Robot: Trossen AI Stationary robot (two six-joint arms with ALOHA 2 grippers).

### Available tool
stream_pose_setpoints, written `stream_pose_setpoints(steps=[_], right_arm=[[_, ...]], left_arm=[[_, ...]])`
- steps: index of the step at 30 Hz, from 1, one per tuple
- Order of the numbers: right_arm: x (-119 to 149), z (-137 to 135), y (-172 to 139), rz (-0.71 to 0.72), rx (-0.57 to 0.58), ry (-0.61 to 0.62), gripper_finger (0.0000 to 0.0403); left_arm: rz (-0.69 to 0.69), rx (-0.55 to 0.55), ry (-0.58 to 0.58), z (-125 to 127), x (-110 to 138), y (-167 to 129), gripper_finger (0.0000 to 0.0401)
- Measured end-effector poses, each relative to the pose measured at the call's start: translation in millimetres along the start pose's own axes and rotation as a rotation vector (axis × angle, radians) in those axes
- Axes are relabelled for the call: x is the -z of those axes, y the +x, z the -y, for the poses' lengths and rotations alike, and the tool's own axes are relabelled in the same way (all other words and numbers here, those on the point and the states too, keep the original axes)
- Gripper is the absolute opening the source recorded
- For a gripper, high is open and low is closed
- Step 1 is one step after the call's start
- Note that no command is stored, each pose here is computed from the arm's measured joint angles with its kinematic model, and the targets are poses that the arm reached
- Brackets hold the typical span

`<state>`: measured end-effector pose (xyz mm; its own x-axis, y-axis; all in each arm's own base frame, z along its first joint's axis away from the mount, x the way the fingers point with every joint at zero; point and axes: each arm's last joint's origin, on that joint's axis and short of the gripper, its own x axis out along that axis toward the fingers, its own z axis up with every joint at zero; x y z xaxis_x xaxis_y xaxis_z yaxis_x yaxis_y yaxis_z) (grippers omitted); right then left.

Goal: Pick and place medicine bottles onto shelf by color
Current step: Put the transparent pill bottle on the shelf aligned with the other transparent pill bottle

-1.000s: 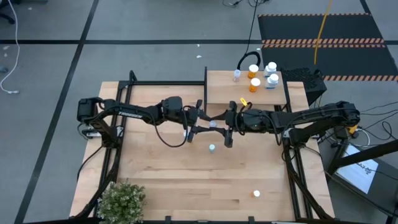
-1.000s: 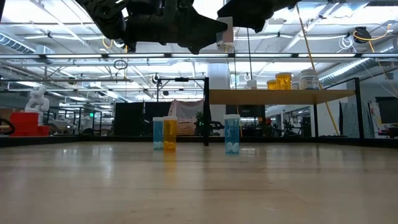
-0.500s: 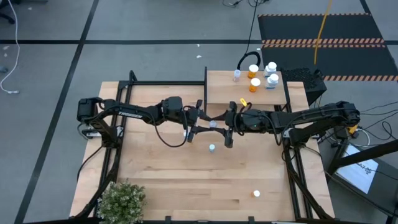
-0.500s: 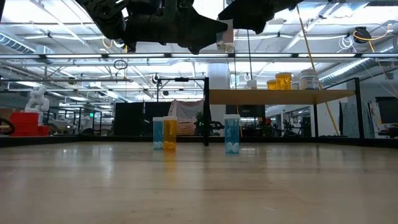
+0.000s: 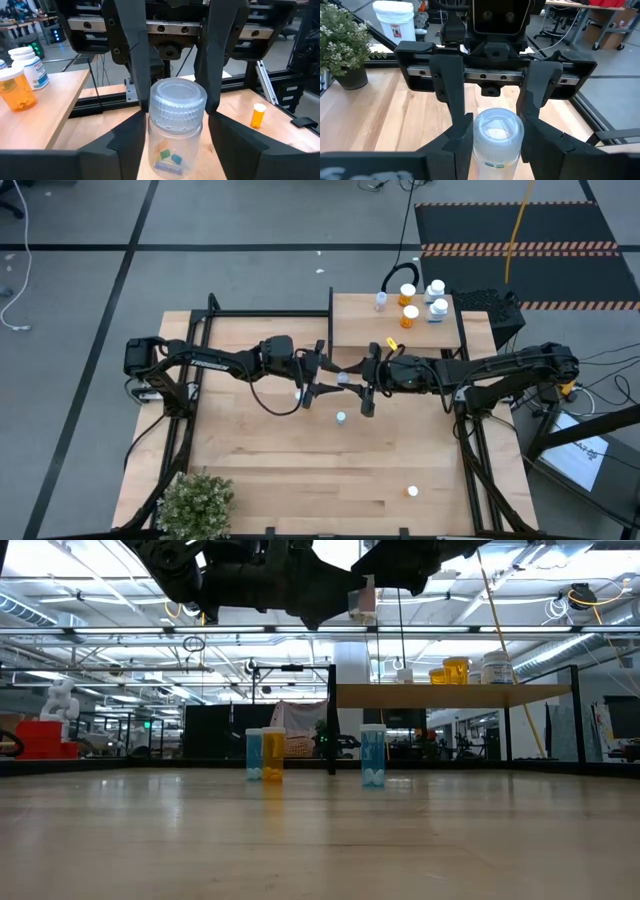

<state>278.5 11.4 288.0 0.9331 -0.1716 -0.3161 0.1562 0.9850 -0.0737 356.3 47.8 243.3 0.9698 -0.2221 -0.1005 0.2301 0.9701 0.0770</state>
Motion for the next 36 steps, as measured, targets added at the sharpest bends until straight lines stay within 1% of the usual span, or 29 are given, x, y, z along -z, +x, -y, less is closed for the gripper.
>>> stream_pose_setpoints(steps=[3, 7, 11, 14, 20, 22, 24, 28, 30, 36], right_arm=[[-0.7, 0.4, -1.4, 0.003, 0.0, 0.014, 0.0147], [-5.4, 2.0, -8.0, 0.03, 0.0, 0.023, 0.0143], [-12.7, 6.4, -18.7, 0.071, 0.006, 0.033, 0.0145], [-17.7, 16.5, -28.6, 0.094, 0.034, 0.047, 0.0148], [-24.0, 48.5, -45.6, 0.125, 0.148, 0.084, 0.0145], [-24.6, 60.5, -51.4, 0.128, 0.193, 0.085, 0.0146], [-25.4, 73.2, -55.4, 0.138, 0.223, 0.094, 0.0148], [-22.4, 98.6, -61.9, 0.126, 0.27, 0.118, 0.0148], [-19.2, 110.7, -63.8, 0.11, 0.28, 0.129, 0.0147], [-12.0, 138.3, -70.9, 0.087, 0.246, 0.126, 0.0149]], left_arm=[[-0.023, -0.006, -0.014, 0.6, -1.9, -3.1, 0.0241], [-0.051, -0.028, -0.009, 2.8, -12.3, -13.1, 0.0271], [-0.099, -0.105, 0.0, 5.2, -25.7, -28.5, 0.029], [-0.132, -0.159, 0.022, 6.8, -34.4, -39.6, 0.0295], [-0.171, -0.206, 0.017, 11.2, -46.1, -57.5, 0.0296], [-0.16, -0.212, 0.021, 11.7, -48.5, -58.1, 0.0296], [-0.183, -0.211, 0.014, 12.4, -46.7, -59.5, 0.0296], [-0.167, -0.214, 0.019, 12.5, -49.2, -60.7, 0.0296], [-0.177, -0.213, 0.017, 12.5, -47.8, -60.2, 0.0296], [-0.178, -0.213, 0.017, 12.7, -47.8, -60.3, 0.0296]])
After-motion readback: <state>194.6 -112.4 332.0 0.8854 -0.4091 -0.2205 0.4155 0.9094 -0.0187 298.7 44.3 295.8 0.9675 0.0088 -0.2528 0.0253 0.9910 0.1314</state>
